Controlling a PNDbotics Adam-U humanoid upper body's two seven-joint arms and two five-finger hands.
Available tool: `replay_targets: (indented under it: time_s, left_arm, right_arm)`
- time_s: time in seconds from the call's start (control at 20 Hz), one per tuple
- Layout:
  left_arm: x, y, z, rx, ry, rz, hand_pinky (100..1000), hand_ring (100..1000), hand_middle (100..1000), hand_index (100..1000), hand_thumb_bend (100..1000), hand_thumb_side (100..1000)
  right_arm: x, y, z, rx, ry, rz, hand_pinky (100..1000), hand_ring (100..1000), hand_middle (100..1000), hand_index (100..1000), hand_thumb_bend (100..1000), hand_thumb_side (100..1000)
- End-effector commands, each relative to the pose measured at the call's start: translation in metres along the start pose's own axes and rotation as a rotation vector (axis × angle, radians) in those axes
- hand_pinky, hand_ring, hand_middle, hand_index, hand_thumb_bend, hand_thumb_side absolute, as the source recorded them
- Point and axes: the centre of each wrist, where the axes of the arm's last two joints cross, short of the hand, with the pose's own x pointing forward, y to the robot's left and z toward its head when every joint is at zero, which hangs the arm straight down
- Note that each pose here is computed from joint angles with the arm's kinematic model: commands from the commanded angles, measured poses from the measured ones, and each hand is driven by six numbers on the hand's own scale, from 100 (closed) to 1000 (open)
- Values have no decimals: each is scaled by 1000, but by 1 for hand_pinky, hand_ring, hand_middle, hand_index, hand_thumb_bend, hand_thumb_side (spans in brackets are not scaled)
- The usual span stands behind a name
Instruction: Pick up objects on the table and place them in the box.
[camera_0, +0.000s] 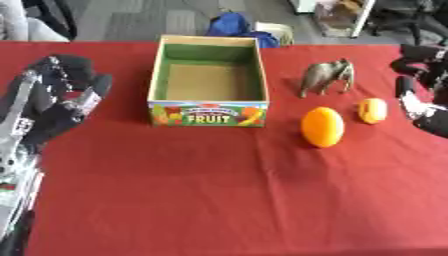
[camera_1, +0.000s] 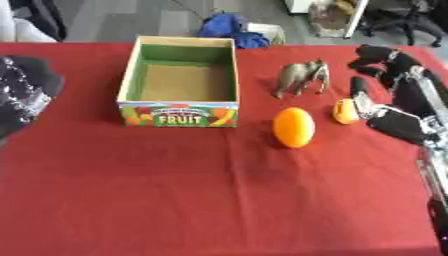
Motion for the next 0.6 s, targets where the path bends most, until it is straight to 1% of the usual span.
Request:
replay_targets:
  time_s: [0.05,0.25,0.35,0.45,0.55,0.6]
  left_arm:
    - [6,4,-2,-10,-24,-16,623,625,552,667,537,369]
    - [5,3,-2,-16,-20,-15,622,625,552,667,538,369]
    - [5,2,-1,-21,-19,-13,622,626,552,668,537,369]
    - [5,2,-1,-23,-19,-12,622,626,551,668,537,369]
    - [5,2,-2,-26,-20,-11,622,626,552,668,537,369]
    - [5,1,-2,-27,-21,-10,622,626,552,668,537,369]
  right_arm:
    - [-2,-32,-12,76,-13,147,896,1000,700,847,100,100]
    - [-16,-58,-34,167,-11,280,912,1000,731,858,100,100]
    - [-26,-67,-44,204,-5,332,920,1000,750,868,109,100]
    - [-35,-72,-52,239,-3,376,918,1000,760,878,140,100]
    - [-43,-75,-61,278,-4,428,924,1000,786,889,193,100]
    - [-47,-74,-64,297,1,450,927,1000,790,892,195,100]
